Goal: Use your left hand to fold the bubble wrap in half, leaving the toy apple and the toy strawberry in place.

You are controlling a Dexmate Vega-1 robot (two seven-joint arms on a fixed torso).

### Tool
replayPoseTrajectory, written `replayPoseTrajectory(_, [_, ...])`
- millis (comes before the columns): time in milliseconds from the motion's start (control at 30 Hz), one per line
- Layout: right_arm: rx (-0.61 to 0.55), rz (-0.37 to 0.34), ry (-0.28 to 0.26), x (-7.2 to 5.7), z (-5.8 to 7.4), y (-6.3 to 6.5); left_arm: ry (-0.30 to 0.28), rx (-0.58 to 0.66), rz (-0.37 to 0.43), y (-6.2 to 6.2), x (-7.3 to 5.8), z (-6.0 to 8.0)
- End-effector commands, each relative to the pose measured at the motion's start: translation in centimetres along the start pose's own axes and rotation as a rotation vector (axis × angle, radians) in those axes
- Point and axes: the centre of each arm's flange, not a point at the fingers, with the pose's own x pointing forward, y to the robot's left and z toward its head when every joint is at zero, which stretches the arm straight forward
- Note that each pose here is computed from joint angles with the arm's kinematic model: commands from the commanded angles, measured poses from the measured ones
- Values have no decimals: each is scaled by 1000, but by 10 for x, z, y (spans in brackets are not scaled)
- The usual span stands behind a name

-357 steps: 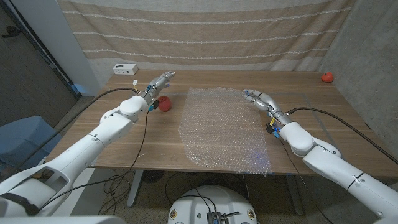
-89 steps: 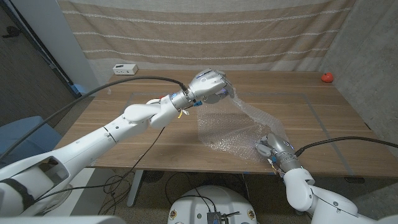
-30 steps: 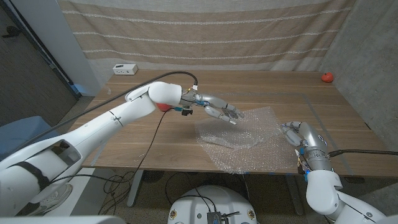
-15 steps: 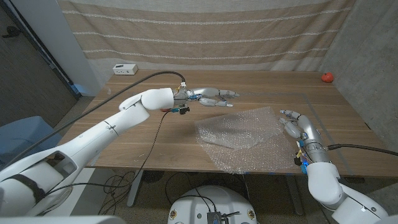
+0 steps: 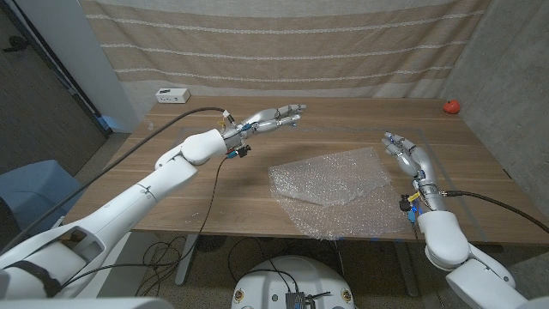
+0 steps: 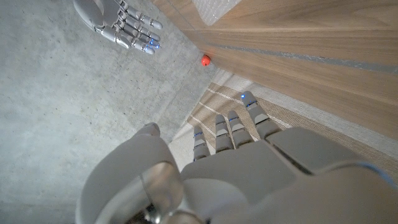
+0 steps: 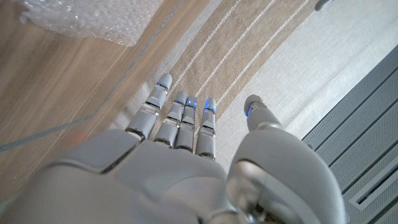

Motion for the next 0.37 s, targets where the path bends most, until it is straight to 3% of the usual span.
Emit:
replayPoseTrajectory(33, [227, -83, -78, 30, -9, -17, 62, -210, 213, 18, -43, -41])
replayPoseTrajectory(200, [244, -70, -94, 50, -9, -18, 104, -282, 299, 22, -58, -59])
replayPoseTrajectory(367, [270, -67, -121, 67, -10, -15, 151, -354, 379, 28, -64, -76])
